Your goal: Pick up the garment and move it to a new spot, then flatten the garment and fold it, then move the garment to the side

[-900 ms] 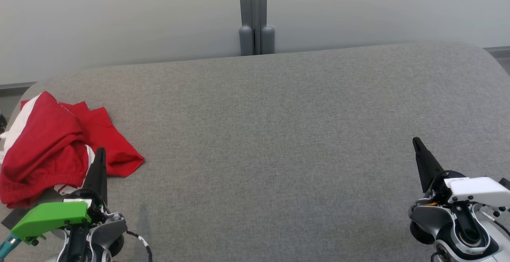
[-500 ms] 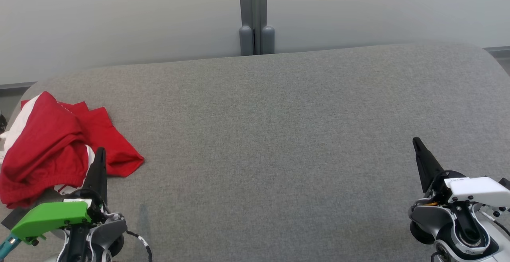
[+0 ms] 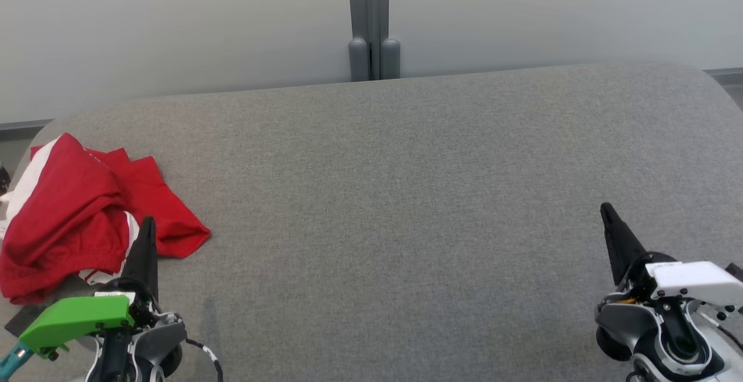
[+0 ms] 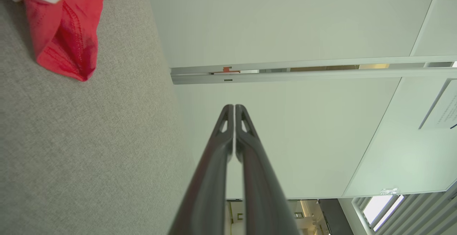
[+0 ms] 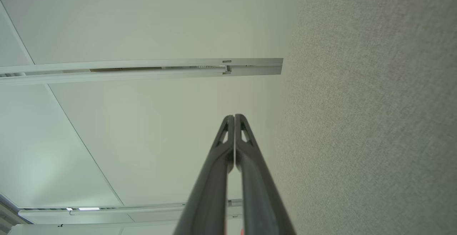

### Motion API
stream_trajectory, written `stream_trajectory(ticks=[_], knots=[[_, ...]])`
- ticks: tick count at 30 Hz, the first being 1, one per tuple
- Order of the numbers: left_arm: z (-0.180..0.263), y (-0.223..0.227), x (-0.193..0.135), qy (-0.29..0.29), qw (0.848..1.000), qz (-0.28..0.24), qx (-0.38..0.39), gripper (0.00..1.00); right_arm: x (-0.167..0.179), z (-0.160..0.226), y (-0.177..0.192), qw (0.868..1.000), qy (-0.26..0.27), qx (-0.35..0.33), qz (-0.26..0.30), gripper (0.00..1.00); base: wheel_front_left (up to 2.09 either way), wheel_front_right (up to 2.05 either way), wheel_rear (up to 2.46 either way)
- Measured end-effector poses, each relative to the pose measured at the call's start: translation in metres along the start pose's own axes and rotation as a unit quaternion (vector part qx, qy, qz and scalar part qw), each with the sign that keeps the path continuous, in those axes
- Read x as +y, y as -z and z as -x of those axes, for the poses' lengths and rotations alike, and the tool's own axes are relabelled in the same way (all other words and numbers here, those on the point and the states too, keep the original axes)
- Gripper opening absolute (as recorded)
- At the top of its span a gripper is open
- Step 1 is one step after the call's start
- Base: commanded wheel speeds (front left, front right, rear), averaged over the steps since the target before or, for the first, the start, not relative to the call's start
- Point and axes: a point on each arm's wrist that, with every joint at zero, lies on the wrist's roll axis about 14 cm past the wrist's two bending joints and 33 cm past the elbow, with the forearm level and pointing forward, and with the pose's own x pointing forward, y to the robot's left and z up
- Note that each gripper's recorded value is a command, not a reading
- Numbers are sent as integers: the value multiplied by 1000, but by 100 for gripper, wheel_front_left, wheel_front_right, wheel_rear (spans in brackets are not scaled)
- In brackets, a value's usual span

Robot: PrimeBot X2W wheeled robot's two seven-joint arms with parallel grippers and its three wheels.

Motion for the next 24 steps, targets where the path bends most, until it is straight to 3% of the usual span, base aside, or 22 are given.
stream_trajectory(ticks=[4,13,24], knots=[[3,3,14,-21,1000,5,2,100,-19,8,5,1000,26,-1,-7,100,0,0,0],[2,11,13,-18,1000,-17,2,100,-11,6,6,999,5,-4,35,100,0,0,0],[1,7,3,-3,989,-146,-10,100,16,3,11,985,-58,-1,162,100,0,0,0]])
